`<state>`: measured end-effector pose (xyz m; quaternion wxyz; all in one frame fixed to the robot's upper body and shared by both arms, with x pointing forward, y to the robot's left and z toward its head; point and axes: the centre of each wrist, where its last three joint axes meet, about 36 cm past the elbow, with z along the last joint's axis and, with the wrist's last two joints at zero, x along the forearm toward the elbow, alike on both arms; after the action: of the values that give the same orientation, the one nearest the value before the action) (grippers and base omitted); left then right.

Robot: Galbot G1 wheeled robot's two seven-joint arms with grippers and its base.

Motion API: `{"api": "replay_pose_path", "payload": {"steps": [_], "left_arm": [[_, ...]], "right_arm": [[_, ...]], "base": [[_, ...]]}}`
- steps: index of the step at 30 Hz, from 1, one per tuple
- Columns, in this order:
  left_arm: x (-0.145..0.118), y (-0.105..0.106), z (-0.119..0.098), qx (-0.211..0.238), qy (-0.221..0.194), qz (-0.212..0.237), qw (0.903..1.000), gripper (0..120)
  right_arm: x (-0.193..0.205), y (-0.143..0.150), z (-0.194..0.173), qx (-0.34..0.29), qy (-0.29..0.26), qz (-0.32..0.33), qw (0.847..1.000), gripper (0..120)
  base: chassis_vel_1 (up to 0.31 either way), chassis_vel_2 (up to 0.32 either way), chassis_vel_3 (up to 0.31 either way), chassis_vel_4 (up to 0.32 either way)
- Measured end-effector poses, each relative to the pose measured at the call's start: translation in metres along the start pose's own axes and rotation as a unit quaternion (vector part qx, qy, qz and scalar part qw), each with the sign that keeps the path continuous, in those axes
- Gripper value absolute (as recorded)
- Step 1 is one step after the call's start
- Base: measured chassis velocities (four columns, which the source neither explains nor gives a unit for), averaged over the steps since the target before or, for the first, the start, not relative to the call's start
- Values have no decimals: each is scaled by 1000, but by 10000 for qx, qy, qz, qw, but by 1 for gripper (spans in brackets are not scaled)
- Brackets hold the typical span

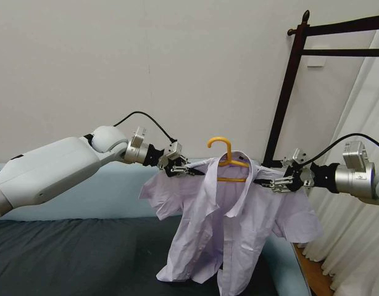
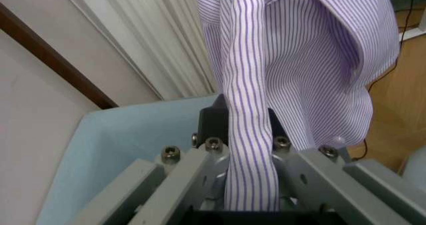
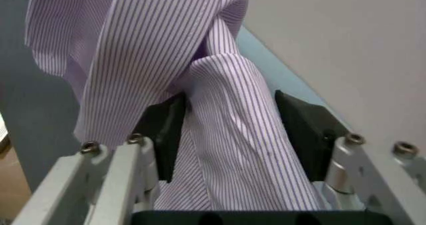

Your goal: Pick up the clothes from the sofa and hang them on the clothes hanger.

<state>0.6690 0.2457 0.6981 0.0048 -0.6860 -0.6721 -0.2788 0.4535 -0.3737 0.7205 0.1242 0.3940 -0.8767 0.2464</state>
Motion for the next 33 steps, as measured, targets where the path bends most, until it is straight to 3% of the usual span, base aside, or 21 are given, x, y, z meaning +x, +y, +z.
{"api": "replay_pose_path", "payload": {"steps": [8, 11, 21, 33], "left_arm": [[-1, -2, 11, -51, 69, -14, 10000, 1], [-1, -2, 14, -49, 75, -65, 9999, 1], [-3, -4, 16, -83, 16, -171, 9998, 2], [17, -4, 3, -729, 49, -804, 9941, 49]], "right_arm": [[2, 1, 2, -16, 52, -44, 10000, 18], [1, 3, 1, 0, 59, -74, 10000, 12], [2, 5, 0, -163, 86, -55, 9998, 11], [9, 2, -8, -548, 108, 413, 9976, 8]], "base": [[0, 0, 0, 0], [0, 0, 0, 0], [0, 0, 0, 0], [0, 0, 0, 0]]}}
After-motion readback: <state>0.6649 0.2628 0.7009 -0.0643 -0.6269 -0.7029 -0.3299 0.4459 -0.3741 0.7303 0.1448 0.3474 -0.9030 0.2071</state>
